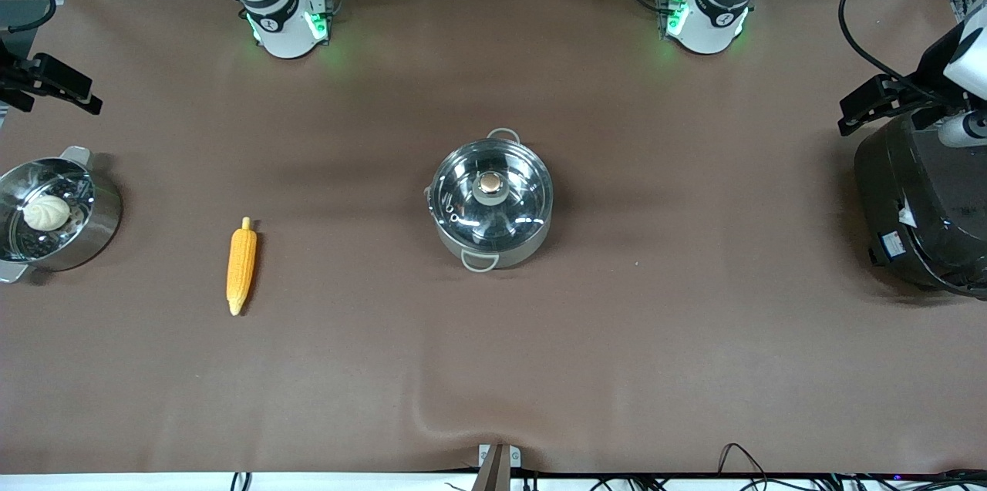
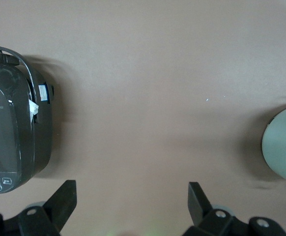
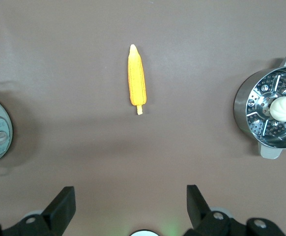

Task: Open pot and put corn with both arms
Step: 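Reach the left gripper to the glass lid knob on the steel pot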

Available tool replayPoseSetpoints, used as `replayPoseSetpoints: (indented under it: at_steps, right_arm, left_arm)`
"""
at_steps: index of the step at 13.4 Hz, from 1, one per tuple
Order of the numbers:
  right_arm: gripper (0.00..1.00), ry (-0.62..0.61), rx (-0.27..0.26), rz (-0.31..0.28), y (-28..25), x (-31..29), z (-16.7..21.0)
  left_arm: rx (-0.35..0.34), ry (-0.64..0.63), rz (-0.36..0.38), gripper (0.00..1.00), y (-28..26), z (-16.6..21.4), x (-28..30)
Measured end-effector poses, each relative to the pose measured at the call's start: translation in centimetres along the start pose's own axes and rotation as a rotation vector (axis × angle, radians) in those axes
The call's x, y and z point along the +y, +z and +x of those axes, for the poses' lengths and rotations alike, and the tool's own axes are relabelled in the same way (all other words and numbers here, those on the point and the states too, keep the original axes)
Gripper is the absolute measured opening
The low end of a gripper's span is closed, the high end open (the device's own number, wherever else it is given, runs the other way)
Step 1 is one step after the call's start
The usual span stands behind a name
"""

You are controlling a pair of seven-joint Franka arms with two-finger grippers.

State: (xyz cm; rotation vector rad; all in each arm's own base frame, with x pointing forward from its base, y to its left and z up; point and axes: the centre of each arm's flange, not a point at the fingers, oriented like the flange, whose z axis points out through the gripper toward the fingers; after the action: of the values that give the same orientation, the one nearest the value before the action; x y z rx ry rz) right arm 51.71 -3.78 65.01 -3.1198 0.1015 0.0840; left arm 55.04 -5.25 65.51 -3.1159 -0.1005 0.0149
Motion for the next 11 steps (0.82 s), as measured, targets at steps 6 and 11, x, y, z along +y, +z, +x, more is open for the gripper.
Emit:
replayPoseSetpoints:
  at_steps: [6,11]
  right_arm:
    - [1.0,0.0,-0.003,0.0,0.1,0.0,0.1]
    - [1.0,-0.001,-0.005,0.001,0.3,0.0,0.2]
  left_arm:
    - [-0.02,0.039,0.002,1.0,1.3,0.5,2.3]
    - [-0.023,0.026,-0.093,1.0,6.1,1.6,14.7]
